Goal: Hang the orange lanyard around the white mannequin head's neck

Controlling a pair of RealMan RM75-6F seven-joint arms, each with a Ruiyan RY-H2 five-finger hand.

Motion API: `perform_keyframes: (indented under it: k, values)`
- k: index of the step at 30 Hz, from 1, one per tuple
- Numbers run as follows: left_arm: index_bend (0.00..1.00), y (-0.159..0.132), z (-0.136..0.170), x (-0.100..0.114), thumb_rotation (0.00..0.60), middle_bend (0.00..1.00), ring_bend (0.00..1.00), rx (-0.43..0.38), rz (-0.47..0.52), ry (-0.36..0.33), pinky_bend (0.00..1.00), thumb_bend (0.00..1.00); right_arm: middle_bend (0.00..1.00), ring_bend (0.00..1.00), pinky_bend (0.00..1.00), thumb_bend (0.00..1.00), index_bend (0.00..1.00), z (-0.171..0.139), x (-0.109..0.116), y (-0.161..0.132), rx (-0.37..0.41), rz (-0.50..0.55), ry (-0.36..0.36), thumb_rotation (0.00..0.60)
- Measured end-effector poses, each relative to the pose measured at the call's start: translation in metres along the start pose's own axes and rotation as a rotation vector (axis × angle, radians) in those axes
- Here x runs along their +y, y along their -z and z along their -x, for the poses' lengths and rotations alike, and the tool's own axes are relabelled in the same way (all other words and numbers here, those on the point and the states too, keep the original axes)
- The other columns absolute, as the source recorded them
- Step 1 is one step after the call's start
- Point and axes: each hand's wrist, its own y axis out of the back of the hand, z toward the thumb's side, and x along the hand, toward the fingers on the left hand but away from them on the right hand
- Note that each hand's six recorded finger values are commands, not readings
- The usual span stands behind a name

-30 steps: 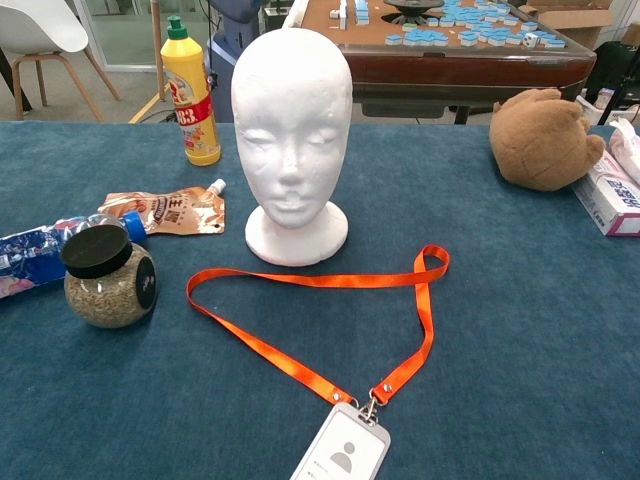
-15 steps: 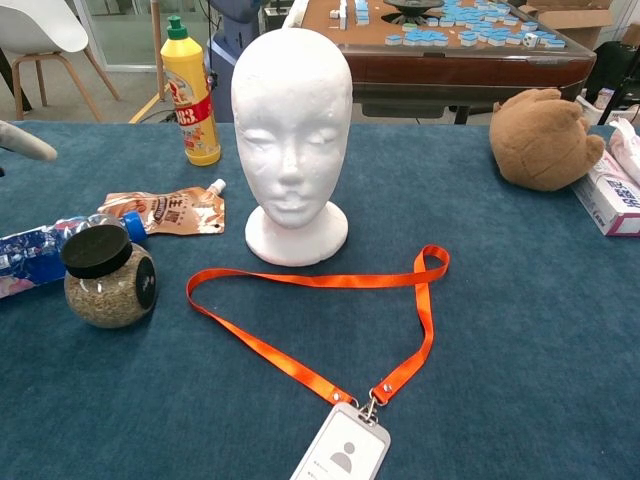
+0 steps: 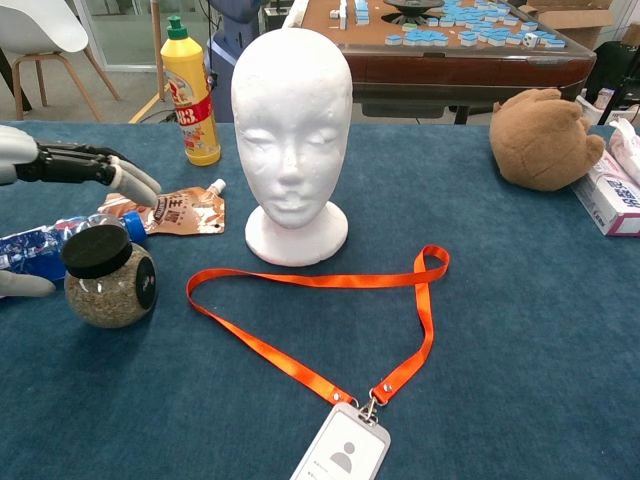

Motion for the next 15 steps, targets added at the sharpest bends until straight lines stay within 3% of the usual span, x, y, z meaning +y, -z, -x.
perform_keyframes:
  k: [15]
  values:
    - [0.15,-0.013,-0.039,-0.014,0.405,0.1,0.0,-0.006,-0.106,0.104,0.04,0.19,0.46,0.47,0.57,0.22,0.22,-0.005,-0.003,0.013,-0.029,0.017,-0.016,0.6]
